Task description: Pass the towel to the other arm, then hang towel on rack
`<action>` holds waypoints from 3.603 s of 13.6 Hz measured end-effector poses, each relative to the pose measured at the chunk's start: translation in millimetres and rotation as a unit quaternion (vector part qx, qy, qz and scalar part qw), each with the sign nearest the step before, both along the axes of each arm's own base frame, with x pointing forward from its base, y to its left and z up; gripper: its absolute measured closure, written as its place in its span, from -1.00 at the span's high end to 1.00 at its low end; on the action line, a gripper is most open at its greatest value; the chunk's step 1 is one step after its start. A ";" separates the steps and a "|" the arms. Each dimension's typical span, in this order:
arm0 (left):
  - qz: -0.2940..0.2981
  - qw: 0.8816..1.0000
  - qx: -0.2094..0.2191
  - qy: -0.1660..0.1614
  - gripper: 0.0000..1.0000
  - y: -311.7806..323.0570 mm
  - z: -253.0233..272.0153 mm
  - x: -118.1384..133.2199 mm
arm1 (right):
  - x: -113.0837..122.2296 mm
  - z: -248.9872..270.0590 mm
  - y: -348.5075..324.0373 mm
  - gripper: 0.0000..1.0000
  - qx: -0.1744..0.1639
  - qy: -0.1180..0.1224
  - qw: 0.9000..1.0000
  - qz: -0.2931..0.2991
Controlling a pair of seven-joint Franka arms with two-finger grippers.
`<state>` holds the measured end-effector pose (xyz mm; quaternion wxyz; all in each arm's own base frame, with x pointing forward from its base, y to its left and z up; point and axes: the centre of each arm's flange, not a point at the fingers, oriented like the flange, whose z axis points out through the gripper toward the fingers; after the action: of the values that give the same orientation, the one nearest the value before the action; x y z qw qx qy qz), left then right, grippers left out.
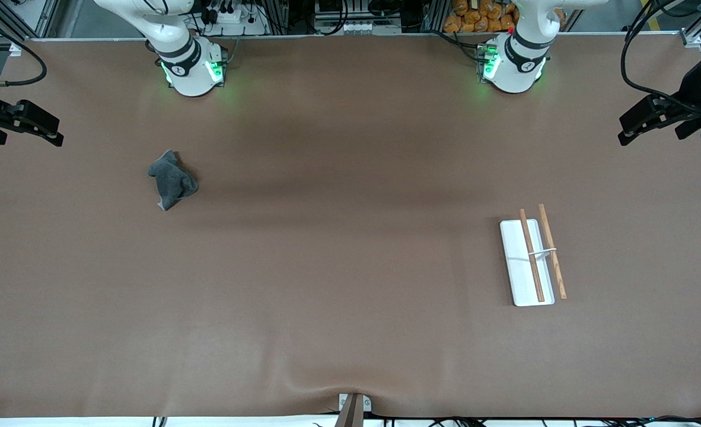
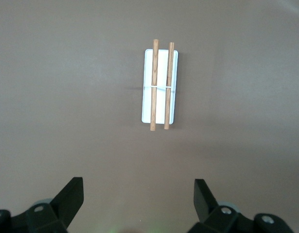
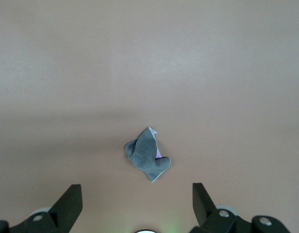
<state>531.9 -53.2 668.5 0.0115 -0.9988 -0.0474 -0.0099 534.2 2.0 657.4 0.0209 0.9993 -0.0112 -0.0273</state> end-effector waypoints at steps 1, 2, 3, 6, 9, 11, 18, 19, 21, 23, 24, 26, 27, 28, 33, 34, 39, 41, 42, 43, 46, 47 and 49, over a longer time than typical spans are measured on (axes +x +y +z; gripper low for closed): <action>0.000 1.000 0.001 0.001 1.00 -0.1 -0.1 -0.2 | 0.0 0.0 0.0 1.00 0.000 0.000 1.000 0.000; 0.000 1.000 0.001 0.001 1.00 -0.2 -0.2 -0.3 | 0.0 0.0 0.3 1.00 0.000 0.000 1.000 0.000; 0.000 1.000 0.002 0.001 1.00 -0.2 -0.2 -0.4 | 0.0 -0.1 0.4 1.00 0.000 0.000 1.000 0.000; 0.000 1.000 0.002 0.002 1.00 -0.3 -0.3 -0.5 | 0.0 -0.1 0.3 1.00 0.000 0.000 1.000 0.000; 0.000 1.000 0.003 0.010 1.00 -0.3 -1.8 -2.2 | 1.1 -3.3 1.7 1.00 0.000 0.005 1.000 0.002; -0.001 1.000 0.003 0.012 1.00 -0.5 -2.1 -2.6 | 4.1 -11.5 2.0 1.00 0.001 0.017 1.000 0.003; -0.002 1.000 0.004 0.019 1.00 -2.2 -7.8 -2.8 | 16.3 -89.3 -5.9 1.00 0.005 0.144 0.990 -0.002; -0.002 1.000 0.004 0.020 1.00 -2.3 -8.7 -2.8 | 16.8 -96.9 -7.8 1.00 0.005 0.150 0.989 -0.003; -0.003 1.000 0.004 0.023 1.00 -2.6 -10.9 -2.8 | 18.2 -115.3 -7.8 1.00 0.006 0.155 0.988 -0.003; -0.003 1.000 0.004 0.024 1.00 -2.7 -12.5 -2.7 | 19.5 -143.9 -9.2 1.00 0.008 0.156 0.988 -0.004; -0.002 1.000 0.004 0.024 1.00 -2.5 -12.5 -2.7 | 19.1 -161.5 -12.0 1.00 0.012 0.156 0.988 -0.007; -0.002 1.000 0.004 0.024 1.00 -2.0 -12.6 -2.7 | 13.9 -198.9 -17.8 1.00 0.019 0.163 0.986 -0.013; -0.002 1.000 0.004 0.025 1.00 -2.0 -12.6 -2.7 | 9.2 -218.2 -18.8 1.00 0.021 0.169 0.985 -0.015; -0.002 1.000 0.004 0.025 1.00 -2.0 -12.6 -2.7 | 4.6 -236.6 -18.4 1.00 0.023 0.171 0.985 -0.015; -0.002 1.000 0.004 0.026 1.00 -2.0 -12.7 -3.1 | -29.4 -326.0 -16.8 1.00 0.025 0.165 0.986 -0.016; -0.002 1.000 0.005 0.027 1.00 -2.0 -12.8 -3.2 | -36.4 -337.8 -17.0 0.95 0.025 0.163 0.986 -0.016; -0.002 1.000 0.005 0.030 1.00 -1.9 -12.7 -4.6 | -57.1 -374.3 -43.6 0.82 0.035 0.147 0.988 -0.016; -0.002 0.999 0.005 0.035 1.00 -1.7 -12.8 -6.2 | -61.1 -389.6 -59.7 0.61 0.043 0.148 0.988 -0.016; -0.002 0.999 0.006 0.036 1.00 -1.6 -12.6 -6.8 | -62.7 -398.2 -68.8 0.61 0.048 0.151 0.987 -0.015; -0.002 0.999 0.006 0.037 1.00 -1.5 -12.4 -7.3 | -64.4 -407.9 -76.4 0.53 0.056 0.154 0.986 -0.021; -0.001 0.999 0.006 0.038 1.00 -1.2 -12.3 -7.9 | -69.4 -433.8 -77.4 0.44 0.091 0.166 0.981 -0.048; -0.001 0.999 0.006 0.039 1.00 -1.1 -12.4 -8.0 | -70.4 -439.2 -75.5 0.39 0.099 0.169 0.979 -0.054; -0.001 0.999 0.006 0.039 1.00 -1.1 -12.4 -8.0 | -73.3 -446.6 -74.0 0.35 0.105 0.173 0.977 -0.060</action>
<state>523.9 -54.2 656.1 0.0192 -0.9984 -0.0457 0.0285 460.9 -72.0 210.7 -0.0841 0.9736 -0.0643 -0.2022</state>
